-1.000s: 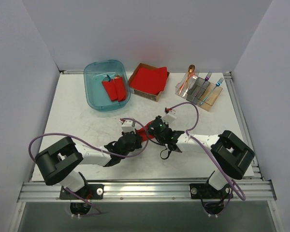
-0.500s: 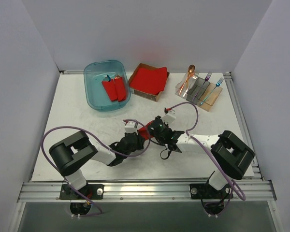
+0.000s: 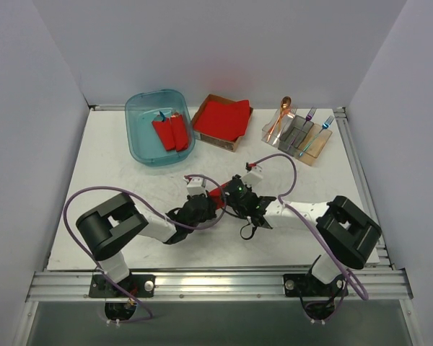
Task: Place the utensils on the paper napkin and roll it up
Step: Adjust the napkin at the center of the board.
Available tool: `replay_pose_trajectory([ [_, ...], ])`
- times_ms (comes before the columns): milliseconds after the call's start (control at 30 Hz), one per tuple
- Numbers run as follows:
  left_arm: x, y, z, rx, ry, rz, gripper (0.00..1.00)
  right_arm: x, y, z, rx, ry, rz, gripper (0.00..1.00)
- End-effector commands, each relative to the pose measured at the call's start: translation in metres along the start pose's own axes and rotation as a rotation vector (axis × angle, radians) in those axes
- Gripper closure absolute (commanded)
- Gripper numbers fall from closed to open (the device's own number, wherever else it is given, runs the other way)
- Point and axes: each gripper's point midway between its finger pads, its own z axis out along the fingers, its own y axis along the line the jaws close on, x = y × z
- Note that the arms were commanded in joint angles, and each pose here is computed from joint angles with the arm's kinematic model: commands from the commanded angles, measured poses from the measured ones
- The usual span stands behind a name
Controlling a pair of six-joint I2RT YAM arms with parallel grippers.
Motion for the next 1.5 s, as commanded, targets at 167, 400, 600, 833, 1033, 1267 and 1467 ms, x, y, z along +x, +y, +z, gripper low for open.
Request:
replay_pose_trajectory([
  [167,0.007,0.013,0.012,-0.082,0.017,-0.007,0.98,-0.004,-0.002,-0.019,0.012,-0.018,0.025,1.00],
  [400,0.013,0.019,0.013,-0.103,0.030,0.002,0.98,0.005,-0.013,-0.025,0.052,0.006,0.023,1.00],
  [600,0.014,0.019,0.012,-0.103,0.034,0.008,0.98,0.015,-0.029,-0.023,0.113,0.030,-0.002,1.00],
  [833,0.011,0.013,0.008,-0.073,0.042,0.016,0.98,0.024,-0.045,-0.020,0.160,0.041,-0.020,1.00],
  [1033,0.004,-0.003,-0.005,-0.012,0.074,0.023,0.97,0.028,-0.055,-0.012,0.196,0.047,-0.029,1.00],
  [1267,-0.010,-0.013,-0.025,0.031,0.070,0.047,0.98,0.040,-0.065,-0.006,0.208,0.075,-0.016,1.00],
  [1467,-0.023,-0.020,-0.050,0.076,0.070,0.038,0.98,0.039,-0.066,-0.007,0.207,0.074,-0.007,1.00],
])
